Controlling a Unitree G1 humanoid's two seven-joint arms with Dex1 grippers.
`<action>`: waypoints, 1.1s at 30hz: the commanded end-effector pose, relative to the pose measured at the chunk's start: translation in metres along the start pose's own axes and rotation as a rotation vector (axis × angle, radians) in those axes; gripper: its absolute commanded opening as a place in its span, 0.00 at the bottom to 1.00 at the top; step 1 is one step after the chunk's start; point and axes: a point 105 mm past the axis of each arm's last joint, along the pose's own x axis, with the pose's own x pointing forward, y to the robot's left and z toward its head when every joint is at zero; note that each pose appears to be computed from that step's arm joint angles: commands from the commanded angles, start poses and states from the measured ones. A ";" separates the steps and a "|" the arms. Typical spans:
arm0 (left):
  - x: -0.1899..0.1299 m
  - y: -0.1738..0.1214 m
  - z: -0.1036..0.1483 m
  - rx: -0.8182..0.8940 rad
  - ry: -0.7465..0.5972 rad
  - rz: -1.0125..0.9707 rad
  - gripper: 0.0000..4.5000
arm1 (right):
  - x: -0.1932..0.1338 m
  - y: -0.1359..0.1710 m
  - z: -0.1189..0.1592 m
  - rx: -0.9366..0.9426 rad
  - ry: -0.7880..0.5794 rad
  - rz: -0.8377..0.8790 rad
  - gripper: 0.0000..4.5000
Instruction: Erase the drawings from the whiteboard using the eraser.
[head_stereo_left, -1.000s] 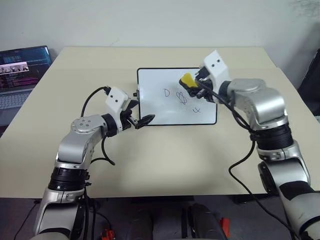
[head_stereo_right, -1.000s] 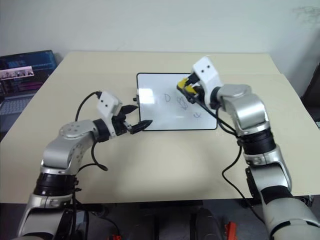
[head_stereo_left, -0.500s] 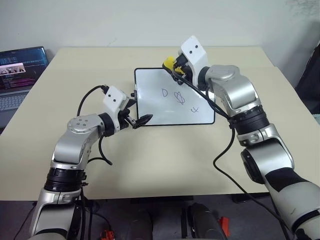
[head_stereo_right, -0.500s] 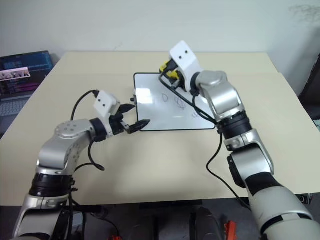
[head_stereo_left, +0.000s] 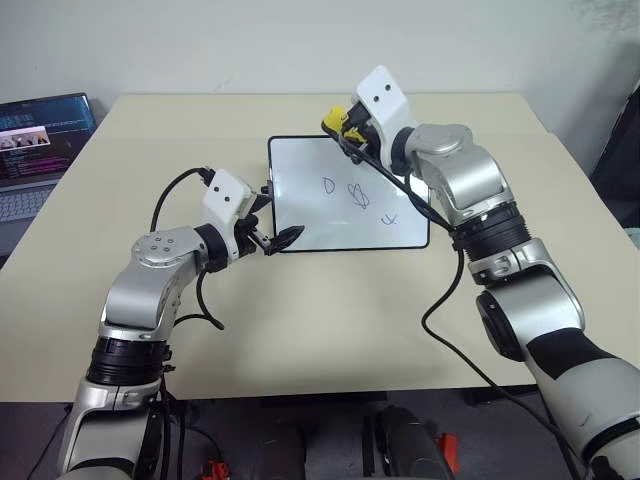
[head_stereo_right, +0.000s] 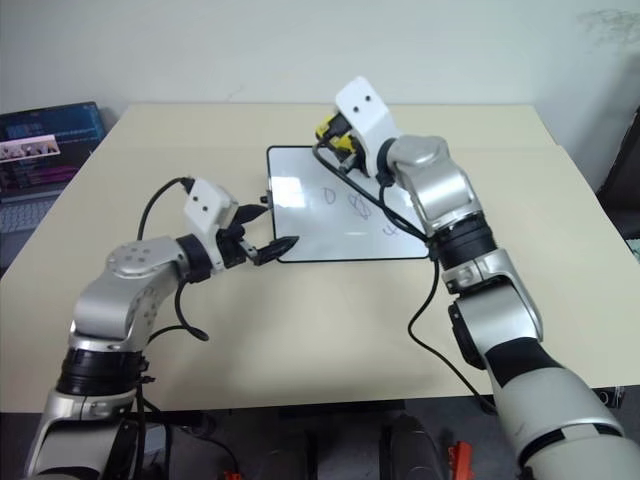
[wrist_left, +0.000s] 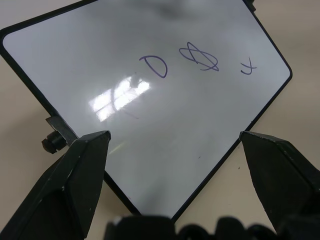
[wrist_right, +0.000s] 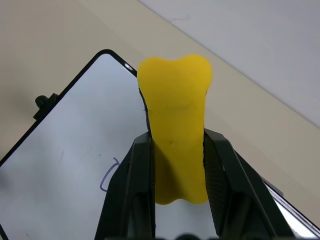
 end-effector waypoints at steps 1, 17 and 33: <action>-0.001 -0.006 0.009 0.042 -0.018 -0.013 1.00 | 0.004 0.006 0.014 -0.068 -0.024 0.030 0.21; 0.003 -0.014 0.008 0.029 -0.025 -0.036 1.00 | 0.031 0.009 -0.013 -0.320 0.114 0.007 0.21; 0.000 -0.015 0.006 0.021 -0.024 -0.029 1.00 | 0.041 0.030 -0.007 -0.398 0.159 0.069 0.21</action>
